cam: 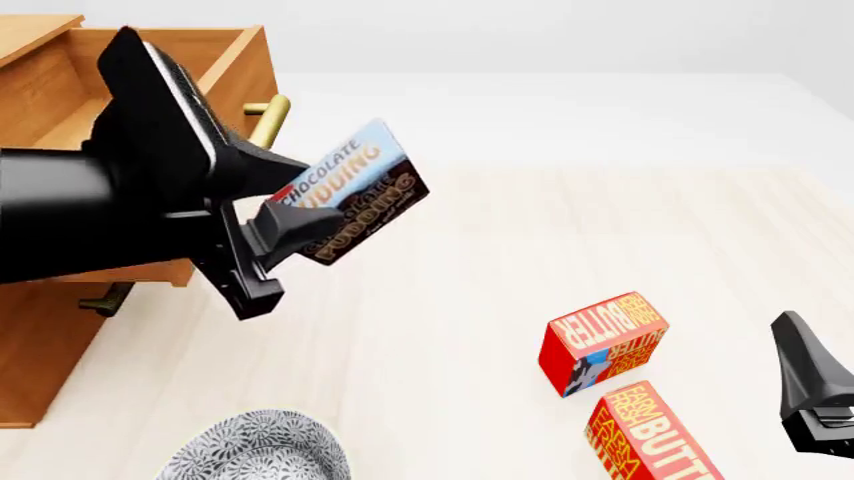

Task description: Put the chocolate pudding in the top drawer of the cabinet and close it.

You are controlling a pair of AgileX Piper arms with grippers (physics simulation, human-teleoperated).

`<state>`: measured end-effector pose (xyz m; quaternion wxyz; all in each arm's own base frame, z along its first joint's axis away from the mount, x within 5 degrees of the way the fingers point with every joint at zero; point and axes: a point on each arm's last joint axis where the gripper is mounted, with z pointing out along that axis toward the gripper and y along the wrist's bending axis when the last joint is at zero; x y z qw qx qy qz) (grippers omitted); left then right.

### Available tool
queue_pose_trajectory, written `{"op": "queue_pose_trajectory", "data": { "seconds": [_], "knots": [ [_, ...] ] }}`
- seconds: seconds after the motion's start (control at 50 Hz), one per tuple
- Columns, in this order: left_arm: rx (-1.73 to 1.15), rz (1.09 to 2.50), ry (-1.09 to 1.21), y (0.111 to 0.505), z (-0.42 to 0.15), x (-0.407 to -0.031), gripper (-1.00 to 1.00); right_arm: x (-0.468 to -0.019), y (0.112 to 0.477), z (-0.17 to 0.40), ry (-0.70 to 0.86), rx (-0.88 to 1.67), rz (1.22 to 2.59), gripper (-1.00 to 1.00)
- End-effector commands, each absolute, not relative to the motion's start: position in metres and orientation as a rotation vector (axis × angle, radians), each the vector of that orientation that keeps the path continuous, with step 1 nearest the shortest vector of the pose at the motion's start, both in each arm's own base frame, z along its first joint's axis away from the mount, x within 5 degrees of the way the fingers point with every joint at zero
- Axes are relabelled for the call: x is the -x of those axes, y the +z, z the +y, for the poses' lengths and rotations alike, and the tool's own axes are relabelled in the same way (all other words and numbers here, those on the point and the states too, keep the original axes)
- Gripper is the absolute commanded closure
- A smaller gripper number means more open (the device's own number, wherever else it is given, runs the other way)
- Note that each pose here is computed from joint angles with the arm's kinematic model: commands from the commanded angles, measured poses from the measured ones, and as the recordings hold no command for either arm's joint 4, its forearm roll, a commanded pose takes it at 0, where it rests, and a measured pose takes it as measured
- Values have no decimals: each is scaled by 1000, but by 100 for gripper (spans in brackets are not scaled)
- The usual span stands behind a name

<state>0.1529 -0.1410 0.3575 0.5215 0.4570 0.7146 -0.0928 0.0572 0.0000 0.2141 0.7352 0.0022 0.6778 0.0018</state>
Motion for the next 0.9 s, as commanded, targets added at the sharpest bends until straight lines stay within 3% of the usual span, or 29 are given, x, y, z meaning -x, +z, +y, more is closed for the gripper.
{"op": "queue_pose_trajectory", "data": {
  "seconds": [0.02, 0.48, 0.9],
  "knots": [
    [-1130, 1647, -174, 377, -135, -149, 100, -57, 214, 0, 4, -5, 1490, -100],
    [-1072, 1550, -87, 434, -108, -136, 100, -57, 214, 0, 4, -5, 1489, -100],
    [-1002, 1521, -23, 453, -89, -131, 100, -57, 214, 0, 4, -5, 1490, -100]
  ]
}}
